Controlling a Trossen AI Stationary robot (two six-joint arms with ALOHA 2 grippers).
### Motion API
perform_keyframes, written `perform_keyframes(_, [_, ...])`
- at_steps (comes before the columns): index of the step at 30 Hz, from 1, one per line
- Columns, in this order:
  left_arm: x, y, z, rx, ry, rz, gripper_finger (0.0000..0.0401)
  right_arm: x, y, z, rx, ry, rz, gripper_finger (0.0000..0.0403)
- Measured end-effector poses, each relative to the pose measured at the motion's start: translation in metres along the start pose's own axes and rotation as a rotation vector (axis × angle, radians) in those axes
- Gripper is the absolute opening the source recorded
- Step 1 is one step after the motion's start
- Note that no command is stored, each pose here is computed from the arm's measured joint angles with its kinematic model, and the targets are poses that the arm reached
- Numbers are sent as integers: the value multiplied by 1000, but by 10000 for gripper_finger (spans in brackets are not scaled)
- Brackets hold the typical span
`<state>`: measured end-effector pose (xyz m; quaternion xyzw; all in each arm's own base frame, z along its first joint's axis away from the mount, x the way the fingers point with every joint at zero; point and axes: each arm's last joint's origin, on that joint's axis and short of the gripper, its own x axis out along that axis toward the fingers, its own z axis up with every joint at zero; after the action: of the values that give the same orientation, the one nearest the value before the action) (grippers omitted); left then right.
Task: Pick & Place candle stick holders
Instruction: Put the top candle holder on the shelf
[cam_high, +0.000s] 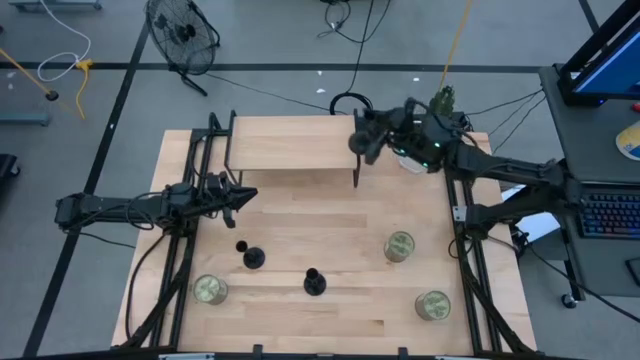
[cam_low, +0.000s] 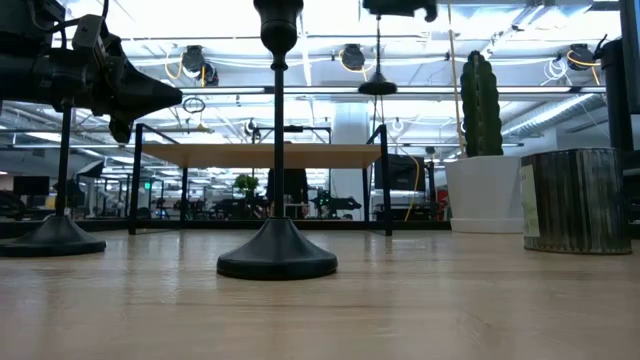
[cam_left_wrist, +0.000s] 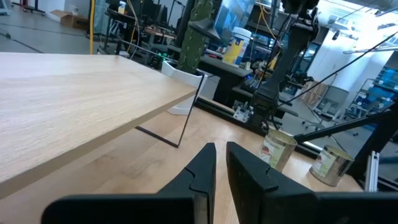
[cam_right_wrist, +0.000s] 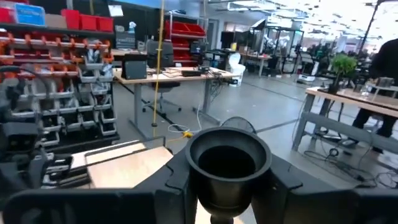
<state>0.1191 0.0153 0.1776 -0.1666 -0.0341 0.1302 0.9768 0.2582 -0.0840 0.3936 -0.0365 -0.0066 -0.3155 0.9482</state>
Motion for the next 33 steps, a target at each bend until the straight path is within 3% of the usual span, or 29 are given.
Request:
perform_keyframes(8, [0,0,0,-1,-1,0,42,64,-10,-4,-13,-20,-72,99])
perform_keyframes(16, [0,0,0,0,-1,0,42,116,-30,-44,-13,60,-114,100])
perform_keyframes(24, [0,0,0,0,0,0,42,135,-52,-73,18,127,-159,100])
perform_keyframes(33, [0,0,0,0,-1,0,42,136,-62,-73,79,126,-186,100])
